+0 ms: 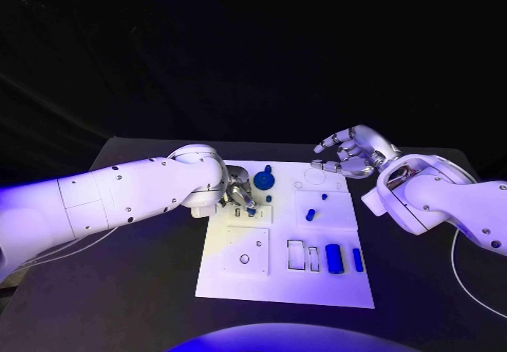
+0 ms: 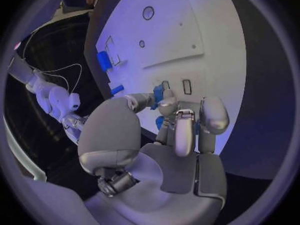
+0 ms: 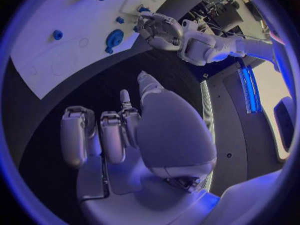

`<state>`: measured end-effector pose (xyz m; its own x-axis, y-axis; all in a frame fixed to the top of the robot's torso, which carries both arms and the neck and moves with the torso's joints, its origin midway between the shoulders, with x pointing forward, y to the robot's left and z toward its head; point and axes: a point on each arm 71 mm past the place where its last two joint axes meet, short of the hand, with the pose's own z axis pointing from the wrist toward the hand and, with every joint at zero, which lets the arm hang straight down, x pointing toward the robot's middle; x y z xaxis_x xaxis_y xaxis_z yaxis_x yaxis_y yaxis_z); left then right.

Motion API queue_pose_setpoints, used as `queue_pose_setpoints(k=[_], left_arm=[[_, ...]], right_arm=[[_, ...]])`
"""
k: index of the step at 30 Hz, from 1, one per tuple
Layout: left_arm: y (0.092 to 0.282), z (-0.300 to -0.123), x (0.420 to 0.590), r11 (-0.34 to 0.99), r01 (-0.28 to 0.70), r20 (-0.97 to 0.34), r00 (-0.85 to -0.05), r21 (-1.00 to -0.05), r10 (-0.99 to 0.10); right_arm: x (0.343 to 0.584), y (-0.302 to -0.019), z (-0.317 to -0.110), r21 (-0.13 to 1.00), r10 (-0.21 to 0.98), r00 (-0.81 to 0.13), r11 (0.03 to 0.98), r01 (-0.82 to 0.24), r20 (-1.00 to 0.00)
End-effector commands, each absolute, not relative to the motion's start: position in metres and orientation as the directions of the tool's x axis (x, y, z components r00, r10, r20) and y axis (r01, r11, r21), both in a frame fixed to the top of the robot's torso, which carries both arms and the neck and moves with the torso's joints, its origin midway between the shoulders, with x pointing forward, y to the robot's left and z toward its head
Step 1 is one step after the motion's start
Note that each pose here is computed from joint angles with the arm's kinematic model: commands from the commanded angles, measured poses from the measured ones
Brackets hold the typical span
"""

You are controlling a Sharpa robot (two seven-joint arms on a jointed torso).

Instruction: Assemble the parts on the task board

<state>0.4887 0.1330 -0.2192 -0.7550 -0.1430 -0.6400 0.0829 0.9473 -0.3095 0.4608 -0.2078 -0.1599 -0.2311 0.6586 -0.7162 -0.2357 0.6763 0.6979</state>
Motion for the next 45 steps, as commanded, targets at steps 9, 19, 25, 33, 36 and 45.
queue_pose_setpoints(k=[9,19,25,33,36,45], left_arm=[[0.133,-0.2226,0.4882,0.958,0.1,-0.642,-0.76,-0.271,-0.102],[0.1323,-0.2257,0.4862,0.959,0.107,-0.632,-0.77,-0.262,-0.087],[0.1315,-0.2273,0.4855,0.96,0.111,-0.633,-0.77,-0.259,-0.082],[0.1308,-0.2286,0.4841,0.96,0.118,-0.629,-0.774,-0.255,-0.072],[0.13,-0.2289,0.4838,0.959,0.121,-0.627,-0.776,-0.255,-0.069],[0.1275,-0.2293,0.4847,0.958,0.121,-0.626,-0.776,-0.261,-0.073]], right_arm=[[0.46,-0.2062,-0.1604,0.695,0.651,-0.244,0.674,-0.248,-0.719],[0.4598,-0.2062,-0.1608,0.695,0.65,-0.246,0.674,-0.248,-0.719],[0.4596,-0.2063,-0.1613,0.696,0.65,-0.248,0.675,-0.247,-0.718],[0.4594,-0.2064,-0.1622,0.696,0.649,-0.25,0.675,-0.246,-0.718],[0.4593,-0.2062,-0.1626,0.696,0.65,-0.251,0.674,-0.246,-0.718],[0.4589,-0.2062,-0.1636,0.697,0.65,-0.252,0.674,-0.245,-0.717]])
